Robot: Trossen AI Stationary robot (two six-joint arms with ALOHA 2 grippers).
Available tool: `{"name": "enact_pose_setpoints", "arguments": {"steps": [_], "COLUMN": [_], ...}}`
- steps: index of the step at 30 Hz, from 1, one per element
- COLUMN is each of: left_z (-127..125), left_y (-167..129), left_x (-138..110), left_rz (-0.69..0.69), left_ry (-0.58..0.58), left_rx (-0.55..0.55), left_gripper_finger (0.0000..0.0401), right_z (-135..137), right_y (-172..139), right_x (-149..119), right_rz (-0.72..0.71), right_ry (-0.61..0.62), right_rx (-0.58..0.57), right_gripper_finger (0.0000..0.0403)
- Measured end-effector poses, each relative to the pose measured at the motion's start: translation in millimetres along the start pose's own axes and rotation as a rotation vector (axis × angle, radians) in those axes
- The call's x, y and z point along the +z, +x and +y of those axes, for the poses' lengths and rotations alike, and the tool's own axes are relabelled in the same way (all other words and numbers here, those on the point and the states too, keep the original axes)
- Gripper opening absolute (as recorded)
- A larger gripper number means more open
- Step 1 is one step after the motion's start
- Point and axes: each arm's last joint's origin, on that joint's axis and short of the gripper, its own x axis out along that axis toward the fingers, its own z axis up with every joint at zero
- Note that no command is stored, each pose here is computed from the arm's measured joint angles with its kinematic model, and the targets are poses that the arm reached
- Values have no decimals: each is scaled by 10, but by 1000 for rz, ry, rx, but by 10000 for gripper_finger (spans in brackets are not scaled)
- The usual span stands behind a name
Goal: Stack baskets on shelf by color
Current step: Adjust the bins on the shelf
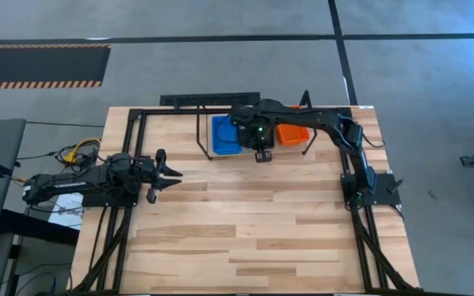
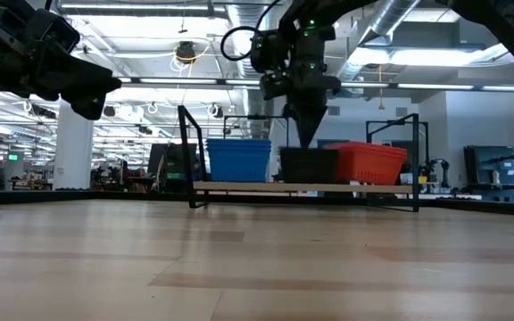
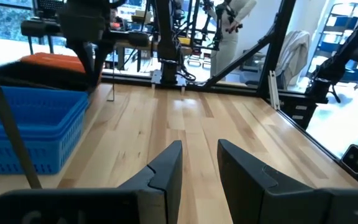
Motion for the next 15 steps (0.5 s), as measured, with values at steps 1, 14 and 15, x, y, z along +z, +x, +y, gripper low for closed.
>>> {"name": "enact_pose_setpoints", "arguments": {"steps": [1,14,15], "left_z": [1,1,1], "left_y": [0,0,0], "left_x": [-1,-2,-1], "left_rz": [1,2,1], "left_ry": [0,0,0], "left_rx": [0,0,1], "left_gripper_finger": [89,89,89], "right_z": [9,31,33], "right_y": [11,-115,-147], "right_x": [10,110,106], "right_rz": [-5,-78,-76], "right_ry": [-3,-24,-24], "right_rx": [-1,-34,-33], "right_gripper_finger": [29,29,28]}}
